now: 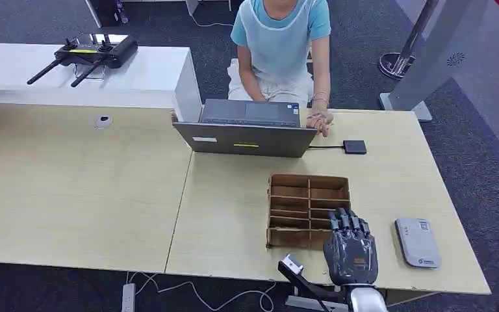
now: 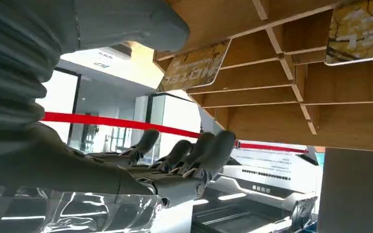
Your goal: Pass the card to the sensor for recognition and then transmit it.
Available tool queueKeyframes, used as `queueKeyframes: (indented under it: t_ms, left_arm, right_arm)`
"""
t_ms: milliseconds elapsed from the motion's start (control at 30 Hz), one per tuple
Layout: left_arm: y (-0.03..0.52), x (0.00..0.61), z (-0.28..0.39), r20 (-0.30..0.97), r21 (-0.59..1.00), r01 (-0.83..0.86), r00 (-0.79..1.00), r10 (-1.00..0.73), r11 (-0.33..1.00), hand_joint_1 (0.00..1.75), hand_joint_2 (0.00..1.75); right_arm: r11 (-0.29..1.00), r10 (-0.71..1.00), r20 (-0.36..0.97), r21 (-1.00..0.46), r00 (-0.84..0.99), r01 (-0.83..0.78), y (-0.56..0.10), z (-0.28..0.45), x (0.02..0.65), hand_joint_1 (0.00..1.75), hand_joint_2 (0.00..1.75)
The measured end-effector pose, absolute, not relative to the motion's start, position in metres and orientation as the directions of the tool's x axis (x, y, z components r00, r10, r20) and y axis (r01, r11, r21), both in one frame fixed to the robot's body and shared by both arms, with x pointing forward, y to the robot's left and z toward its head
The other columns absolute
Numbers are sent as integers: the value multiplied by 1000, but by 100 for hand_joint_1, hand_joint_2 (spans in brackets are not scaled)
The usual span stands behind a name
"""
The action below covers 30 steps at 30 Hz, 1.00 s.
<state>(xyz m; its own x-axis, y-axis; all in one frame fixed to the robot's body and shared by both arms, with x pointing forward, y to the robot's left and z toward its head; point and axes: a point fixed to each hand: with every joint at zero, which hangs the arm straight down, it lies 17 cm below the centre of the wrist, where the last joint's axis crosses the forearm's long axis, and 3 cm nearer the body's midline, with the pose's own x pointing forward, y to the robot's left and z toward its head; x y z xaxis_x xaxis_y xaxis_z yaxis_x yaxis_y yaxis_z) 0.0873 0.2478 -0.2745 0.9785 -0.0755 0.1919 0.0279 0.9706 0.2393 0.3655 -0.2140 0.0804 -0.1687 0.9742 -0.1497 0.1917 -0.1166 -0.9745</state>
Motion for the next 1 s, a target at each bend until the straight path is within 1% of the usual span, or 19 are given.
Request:
queueKeyframes:
  t_ms: [33,133,233,267,333,367,533,733,1000]
  left_arm:
    - [248,87,-274,192,239,28,978,-76,971,0,0]
    - [248,87,-274,192,240,30,978,-78,970,0,0]
    - [248,87,-275,192,240,33,978,-81,970,0,0]
    - [248,87,-275,191,240,34,978,-82,970,0,0]
    - [248,87,-275,191,240,34,978,-82,970,0,0]
    - [248,87,-275,191,240,33,978,-81,970,0,0]
    - [248,87,-275,191,240,33,978,-81,970,0,0]
    - [250,87,-275,191,243,33,978,-81,970,0,0]
    - [252,87,-275,191,244,33,978,-81,969,0,0]
  right_arm:
    - [-117,974,-150,-975,-169,190,-214,80,365,68,175]
    - [-121,974,-153,-975,-170,186,-215,78,365,65,175]
    - [-123,972,-155,-976,-176,182,-214,76,365,65,175]
    - [-124,972,-156,-976,-177,181,-214,75,365,59,175]
    - [-125,971,-157,-976,-178,179,-214,74,365,59,175]
    - [-126,971,-158,-976,-178,178,-214,74,365,63,175]
    - [-129,970,-161,-976,-184,175,-215,72,365,63,175]
    - [-133,970,-165,-976,-181,174,-217,72,368,70,175]
    - [-136,970,-167,-975,-178,177,-219,73,371,89,175]
